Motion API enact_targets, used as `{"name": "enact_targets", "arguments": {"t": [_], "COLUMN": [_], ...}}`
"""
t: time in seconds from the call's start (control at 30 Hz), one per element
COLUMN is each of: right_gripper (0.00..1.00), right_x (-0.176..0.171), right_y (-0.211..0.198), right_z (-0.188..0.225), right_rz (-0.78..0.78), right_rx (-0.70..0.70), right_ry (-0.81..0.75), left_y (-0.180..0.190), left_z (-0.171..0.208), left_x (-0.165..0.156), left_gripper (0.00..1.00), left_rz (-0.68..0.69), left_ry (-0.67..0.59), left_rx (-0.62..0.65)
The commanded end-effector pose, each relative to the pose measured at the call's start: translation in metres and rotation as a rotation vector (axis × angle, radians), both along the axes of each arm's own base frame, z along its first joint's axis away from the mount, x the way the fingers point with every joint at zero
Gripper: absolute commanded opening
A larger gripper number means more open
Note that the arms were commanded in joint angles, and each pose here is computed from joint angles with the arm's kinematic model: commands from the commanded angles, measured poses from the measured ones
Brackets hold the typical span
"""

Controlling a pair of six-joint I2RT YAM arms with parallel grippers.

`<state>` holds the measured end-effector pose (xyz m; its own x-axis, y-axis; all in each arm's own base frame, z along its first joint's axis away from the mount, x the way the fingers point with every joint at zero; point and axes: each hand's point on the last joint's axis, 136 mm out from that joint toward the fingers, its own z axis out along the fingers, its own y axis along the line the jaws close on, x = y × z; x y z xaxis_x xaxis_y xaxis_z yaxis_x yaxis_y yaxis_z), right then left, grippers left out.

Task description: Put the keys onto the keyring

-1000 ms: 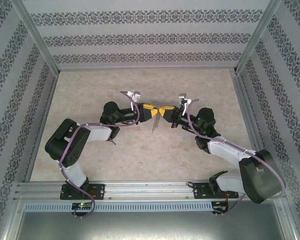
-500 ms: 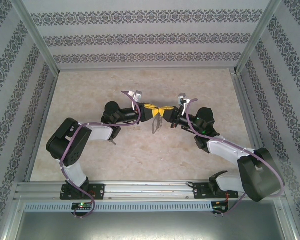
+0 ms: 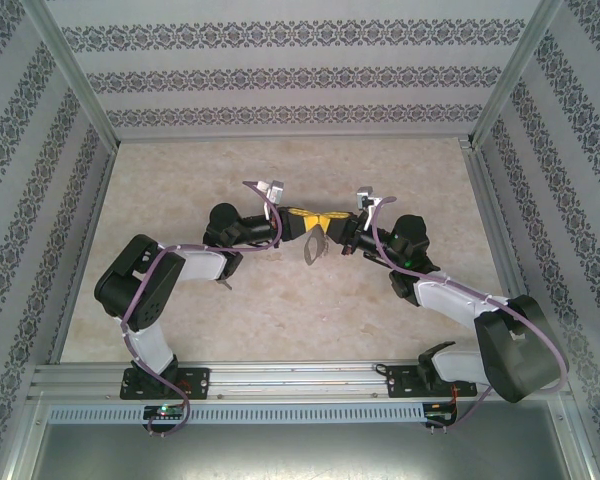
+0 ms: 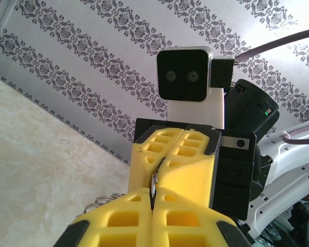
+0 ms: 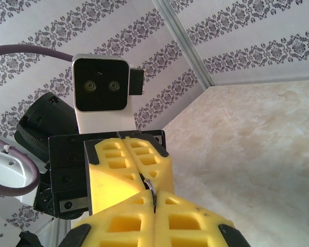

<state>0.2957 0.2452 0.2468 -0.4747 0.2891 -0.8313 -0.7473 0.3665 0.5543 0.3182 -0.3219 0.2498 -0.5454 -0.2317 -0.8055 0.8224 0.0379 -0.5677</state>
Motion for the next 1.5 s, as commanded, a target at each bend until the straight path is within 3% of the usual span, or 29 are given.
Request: {"name": "enact_targets", "arguments": {"t": [0.0, 0.27, 0.47, 0.77, 0.97, 1.17, 1.2, 1.3, 1.37, 1.47], "right_gripper": [0.00, 0.00, 0.00, 0.00, 0.00, 0.00, 0.08, 0.54, 0.64, 0.70], "right_x": [-0.004, 0.001, 0.005, 0.007, 0.008, 0.008, 0.008, 0.012, 0.015, 0.019], "right_y": [0.004, 0.001, -0.003, -0.007, -0.010, -0.012, -0.014, -0.028, -0.040, -0.061], "right_z": [0.010, 0.009, 0.009, 0.006, 0.004, 0.005, 0.005, 0.006, 0.006, -0.001], "right_rz": [0.026, -0.001, -0.022, -0.040, -0.048, -0.054, -0.065, -0.120, -0.171, -0.277], "right_rx": [0.010, 0.011, 0.014, 0.014, 0.015, 0.019, 0.021, 0.033, 0.036, 0.022], "right_ry": [-0.058, -0.053, -0.048, -0.040, -0.035, -0.032, -0.030, -0.012, 0.001, 0.039], "left_y": [-0.005, -0.005, -0.005, -0.005, -0.004, -0.005, -0.003, 0.003, 0.006, 0.009], "left_z": [0.018, 0.022, 0.021, 0.022, 0.023, 0.025, 0.025, 0.026, 0.025, 0.020], "left_x": [-0.008, -0.015, -0.017, -0.017, -0.017, -0.020, -0.021, -0.024, -0.024, -0.025], "left_gripper": [0.03, 0.00, 0.10, 0.11, 0.01, 0.00, 0.00, 0.00, 0.00, 0.00], "left_rz": [-0.029, -0.040, -0.046, -0.039, -0.038, -0.045, -0.041, -0.019, -0.002, 0.026], "left_ry": [-0.093, -0.125, -0.126, -0.135, -0.138, -0.154, -0.169, -0.232, -0.264, -0.324], "left_rx": [-0.038, -0.037, -0.033, -0.035, -0.036, -0.036, -0.033, -0.017, 0.011, 0.092]}}
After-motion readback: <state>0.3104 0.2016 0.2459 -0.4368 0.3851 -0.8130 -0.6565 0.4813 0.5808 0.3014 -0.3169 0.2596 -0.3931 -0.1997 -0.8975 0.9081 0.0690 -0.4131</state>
